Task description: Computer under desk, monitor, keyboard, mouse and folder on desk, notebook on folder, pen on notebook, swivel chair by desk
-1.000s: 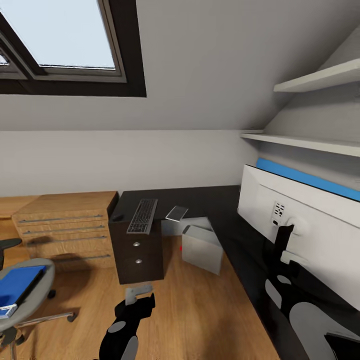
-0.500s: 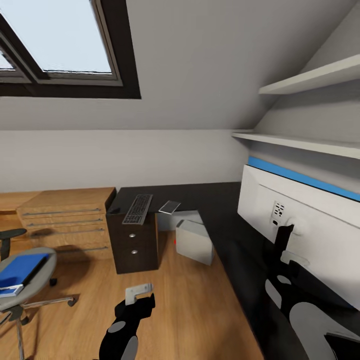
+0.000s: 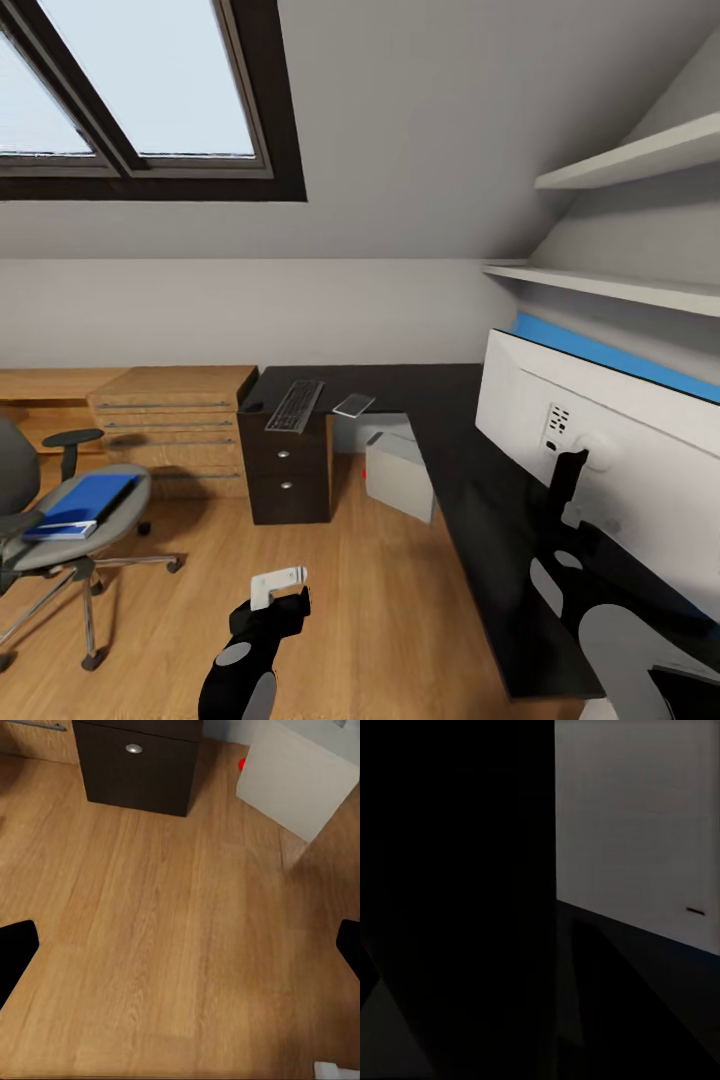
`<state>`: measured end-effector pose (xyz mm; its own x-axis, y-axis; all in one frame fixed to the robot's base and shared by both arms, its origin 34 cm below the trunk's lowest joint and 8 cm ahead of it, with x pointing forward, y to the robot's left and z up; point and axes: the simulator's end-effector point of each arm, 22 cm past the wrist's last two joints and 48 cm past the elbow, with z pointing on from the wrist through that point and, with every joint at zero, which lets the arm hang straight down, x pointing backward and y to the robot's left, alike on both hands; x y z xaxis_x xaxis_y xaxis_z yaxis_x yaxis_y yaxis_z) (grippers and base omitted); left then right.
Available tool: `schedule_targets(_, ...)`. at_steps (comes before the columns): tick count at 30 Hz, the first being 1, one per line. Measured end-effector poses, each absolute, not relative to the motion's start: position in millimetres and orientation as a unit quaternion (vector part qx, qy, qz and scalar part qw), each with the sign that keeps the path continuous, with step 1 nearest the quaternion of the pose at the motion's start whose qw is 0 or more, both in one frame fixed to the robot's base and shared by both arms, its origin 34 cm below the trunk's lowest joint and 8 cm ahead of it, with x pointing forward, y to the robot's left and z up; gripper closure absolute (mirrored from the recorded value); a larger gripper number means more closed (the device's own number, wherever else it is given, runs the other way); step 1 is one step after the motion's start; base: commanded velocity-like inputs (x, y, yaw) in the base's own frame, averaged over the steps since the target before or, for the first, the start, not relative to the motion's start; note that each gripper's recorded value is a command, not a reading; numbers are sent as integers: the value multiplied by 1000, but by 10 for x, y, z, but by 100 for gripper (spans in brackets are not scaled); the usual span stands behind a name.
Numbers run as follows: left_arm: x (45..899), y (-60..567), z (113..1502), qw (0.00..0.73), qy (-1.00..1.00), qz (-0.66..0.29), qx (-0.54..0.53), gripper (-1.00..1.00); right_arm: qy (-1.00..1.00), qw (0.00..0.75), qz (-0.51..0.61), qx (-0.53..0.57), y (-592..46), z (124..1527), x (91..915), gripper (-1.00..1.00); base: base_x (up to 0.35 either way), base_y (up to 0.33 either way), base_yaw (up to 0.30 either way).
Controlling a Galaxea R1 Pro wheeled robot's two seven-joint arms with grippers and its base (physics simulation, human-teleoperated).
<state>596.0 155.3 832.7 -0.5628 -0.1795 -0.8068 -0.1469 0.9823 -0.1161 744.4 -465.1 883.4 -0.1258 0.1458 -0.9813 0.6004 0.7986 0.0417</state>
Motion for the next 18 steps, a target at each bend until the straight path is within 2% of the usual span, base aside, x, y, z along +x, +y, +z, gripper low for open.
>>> schedule_targets(12, 5960, 1551, 8328, 458, 884, -18, -92, -100, 728, 610, -184, 254, -4603, 8835, 7459, 100, -3, -3, 259)
schedule_targets(18, 5959, 1551, 8327, 458, 884, -18, -93, -100, 728, 610, -185, 253, -4602, 8834, 7459, 100, 0, 0, 83)
